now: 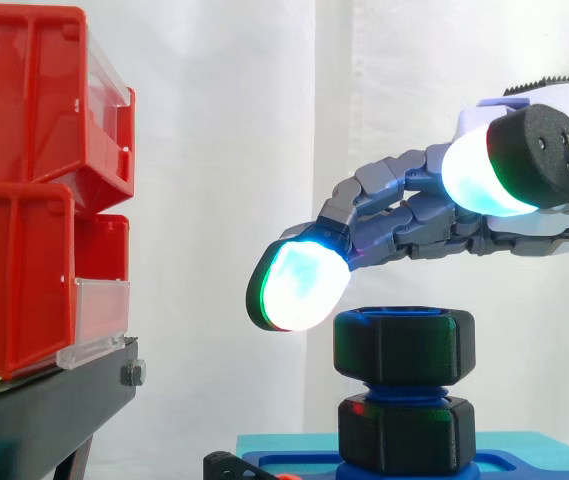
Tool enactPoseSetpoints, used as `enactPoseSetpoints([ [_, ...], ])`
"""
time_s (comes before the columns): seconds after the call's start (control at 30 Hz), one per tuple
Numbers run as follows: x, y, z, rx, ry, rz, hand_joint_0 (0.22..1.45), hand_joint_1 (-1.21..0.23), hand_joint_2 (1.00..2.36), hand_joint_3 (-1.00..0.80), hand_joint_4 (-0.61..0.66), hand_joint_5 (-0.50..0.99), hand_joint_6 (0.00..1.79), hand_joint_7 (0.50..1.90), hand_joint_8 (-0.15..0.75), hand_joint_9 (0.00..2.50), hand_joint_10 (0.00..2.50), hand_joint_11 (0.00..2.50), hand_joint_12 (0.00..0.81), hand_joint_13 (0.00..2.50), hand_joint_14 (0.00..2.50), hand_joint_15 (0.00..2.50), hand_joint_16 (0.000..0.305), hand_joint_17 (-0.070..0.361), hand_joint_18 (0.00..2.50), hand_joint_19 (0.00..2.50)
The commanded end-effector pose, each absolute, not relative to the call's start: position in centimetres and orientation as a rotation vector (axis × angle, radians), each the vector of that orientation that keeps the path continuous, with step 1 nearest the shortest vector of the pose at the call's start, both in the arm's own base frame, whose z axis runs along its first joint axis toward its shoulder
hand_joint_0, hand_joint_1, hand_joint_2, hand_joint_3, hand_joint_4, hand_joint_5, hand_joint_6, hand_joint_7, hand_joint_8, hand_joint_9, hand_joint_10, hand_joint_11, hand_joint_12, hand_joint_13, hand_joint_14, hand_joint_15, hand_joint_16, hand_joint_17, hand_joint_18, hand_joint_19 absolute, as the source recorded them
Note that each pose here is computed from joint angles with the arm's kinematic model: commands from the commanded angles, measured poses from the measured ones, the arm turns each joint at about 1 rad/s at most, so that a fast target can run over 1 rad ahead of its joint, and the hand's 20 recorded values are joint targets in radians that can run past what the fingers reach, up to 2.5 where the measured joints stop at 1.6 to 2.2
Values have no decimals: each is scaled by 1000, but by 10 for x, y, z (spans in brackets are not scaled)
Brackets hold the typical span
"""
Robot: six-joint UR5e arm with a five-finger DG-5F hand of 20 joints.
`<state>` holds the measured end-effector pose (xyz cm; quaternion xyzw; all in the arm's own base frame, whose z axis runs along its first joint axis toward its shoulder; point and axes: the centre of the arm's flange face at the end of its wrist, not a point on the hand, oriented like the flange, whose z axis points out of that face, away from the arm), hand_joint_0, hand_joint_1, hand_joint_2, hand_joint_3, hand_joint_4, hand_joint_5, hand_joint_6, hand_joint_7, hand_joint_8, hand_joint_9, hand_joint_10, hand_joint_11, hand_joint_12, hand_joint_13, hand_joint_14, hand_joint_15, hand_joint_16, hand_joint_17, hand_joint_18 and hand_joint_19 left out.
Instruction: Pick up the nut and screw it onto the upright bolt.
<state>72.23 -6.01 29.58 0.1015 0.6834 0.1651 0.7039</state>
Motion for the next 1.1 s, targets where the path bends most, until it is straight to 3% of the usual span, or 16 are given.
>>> enactPoseSetpoints([
  [0.0, 722, -61, 295, 227, 1522, 365, 412, -223, 1000, -500, 177, -149, 502, 722, 260, 324, 0, 0, 394, 0, 0, 0, 61, 137, 0, 14],
  [0.47, 717, -70, 291, 236, 1565, 350, 424, -227, 1000, -500, 179, -115, 503, 824, 264, 414, 0, 0, 390, 0, 0, 0, 58, 131, 0, 15],
  [0.83, 716, -76, 291, 242, 1563, 344, 437, -236, 1000, -500, 184, -50, 504, 1033, 265, 569, 0, 0, 365, 0, 0, 0, 48, 109, 0, 0],
  [1.07, 716, -79, 292, 245, 1559, 341, 462, -270, 1000, -500, 125, 21, 504, 1212, 257, 794, 0, 0, 341, 169, 0, 0, 42, 94, 0, 0],
])
